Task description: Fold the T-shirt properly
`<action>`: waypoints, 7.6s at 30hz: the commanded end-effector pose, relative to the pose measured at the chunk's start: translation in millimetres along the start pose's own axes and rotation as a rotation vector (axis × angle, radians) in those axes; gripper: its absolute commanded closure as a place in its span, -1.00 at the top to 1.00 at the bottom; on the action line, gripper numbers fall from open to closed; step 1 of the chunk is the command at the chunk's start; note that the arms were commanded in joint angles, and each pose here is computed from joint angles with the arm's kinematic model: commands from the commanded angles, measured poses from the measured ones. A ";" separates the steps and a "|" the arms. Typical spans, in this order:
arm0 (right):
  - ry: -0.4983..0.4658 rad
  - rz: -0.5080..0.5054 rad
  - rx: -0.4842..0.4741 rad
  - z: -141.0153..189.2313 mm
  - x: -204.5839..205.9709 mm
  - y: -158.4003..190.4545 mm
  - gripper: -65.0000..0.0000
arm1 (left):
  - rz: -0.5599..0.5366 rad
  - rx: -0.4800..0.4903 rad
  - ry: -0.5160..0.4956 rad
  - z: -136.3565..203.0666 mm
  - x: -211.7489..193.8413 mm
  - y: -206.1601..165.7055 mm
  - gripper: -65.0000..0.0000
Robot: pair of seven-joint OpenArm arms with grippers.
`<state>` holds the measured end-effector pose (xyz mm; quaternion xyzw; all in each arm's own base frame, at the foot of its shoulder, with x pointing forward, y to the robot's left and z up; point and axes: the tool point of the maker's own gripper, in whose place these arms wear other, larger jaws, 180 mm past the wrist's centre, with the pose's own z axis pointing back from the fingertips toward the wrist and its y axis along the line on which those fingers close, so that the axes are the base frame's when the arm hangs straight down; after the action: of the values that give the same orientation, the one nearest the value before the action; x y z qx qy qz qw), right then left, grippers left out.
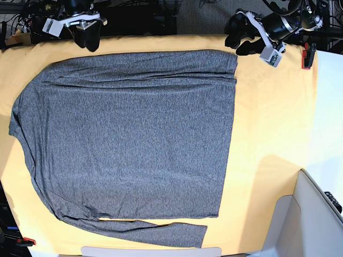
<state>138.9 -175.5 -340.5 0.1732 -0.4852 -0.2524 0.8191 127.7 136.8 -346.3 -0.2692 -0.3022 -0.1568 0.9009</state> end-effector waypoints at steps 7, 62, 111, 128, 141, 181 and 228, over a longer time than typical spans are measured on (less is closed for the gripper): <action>-0.152 -0.104 -0.049 -1.3 74.7 -40.4 -0.12 | 0.025 -0.017 -0.040 -4.9 9.6 -7.1 -0.22; 0.075 -0.386 -0.058 -58.5 16.6 -77.6 -0.73 | 0.451 -0.084 0.099 -47.0 -6.2 55.8 -0.15; -0.070 0.010 0.123 -65.1 90.5 6.3 -1.00 | 0.163 -0.213 -0.135 -24.6 105.5 5.9 -1.00; -0.166 -0.019 0.007 -103.0 139.3 -14.0 -1.00 | 0.185 -0.208 -0.198 -35.7 141.8 34.1 -1.00; 0.023 -0.081 -0.074 -124.7 98.6 -48.3 -1.00 | 0.337 -0.206 -0.137 -54.1 111.7 58.6 -1.00; 0.075 -0.130 -0.040 -134.0 90.3 -33.7 0.47 | 0.355 -0.155 0.047 -76.3 76.7 80.1 -0.32; -0.059 -0.505 -0.227 -151.1 149.3 -154.1 0.47 | 0.246 -0.073 0.074 -44.3 77.0 93.5 -0.31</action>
<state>298.5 -389.8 -377.8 0.1829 -0.4488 -0.5055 0.7139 240.2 173.2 -375.0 -0.3318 -0.2089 -0.0601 0.9180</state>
